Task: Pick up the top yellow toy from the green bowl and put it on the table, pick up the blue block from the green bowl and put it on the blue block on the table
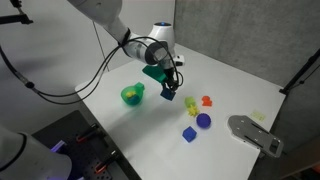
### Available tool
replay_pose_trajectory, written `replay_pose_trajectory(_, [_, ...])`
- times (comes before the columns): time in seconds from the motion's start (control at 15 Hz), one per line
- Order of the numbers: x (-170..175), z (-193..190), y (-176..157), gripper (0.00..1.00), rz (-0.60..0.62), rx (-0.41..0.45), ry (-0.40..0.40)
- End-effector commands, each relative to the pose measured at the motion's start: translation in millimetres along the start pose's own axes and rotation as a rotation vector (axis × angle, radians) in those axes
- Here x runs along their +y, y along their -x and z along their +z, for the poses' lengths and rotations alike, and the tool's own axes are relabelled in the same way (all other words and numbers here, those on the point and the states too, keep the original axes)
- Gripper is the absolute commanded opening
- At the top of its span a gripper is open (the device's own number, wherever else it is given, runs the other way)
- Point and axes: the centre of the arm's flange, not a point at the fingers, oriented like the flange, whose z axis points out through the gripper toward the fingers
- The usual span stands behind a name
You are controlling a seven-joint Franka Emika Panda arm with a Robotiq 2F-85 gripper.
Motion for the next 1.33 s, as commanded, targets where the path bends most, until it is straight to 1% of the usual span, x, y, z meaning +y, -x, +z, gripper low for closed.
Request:
replay_pose_trajectory(0.0, [53, 10, -11, 0.33, 0.077, -0.03, 0.073])
replay_pose_trajectory(0.2, [91, 29, -9, 0.33, 0.144, -0.034, 0.113])
replay_pose_trajectory(0.4, [113, 48, -14, 0.33, 0.212, -0.046, 0.148])
replay_pose_trajectory(0.8, [141, 82, -32, 0.33, 0.321, -0.056, 0.196])
replay_pose_trajectory(1.07, [155, 96, -40, 0.33, 0.364, -0.054, 0.225])
replay_pose_trajectory(1.27, [159, 106, -42, 0.33, 0.378, -0.05, 0.239])
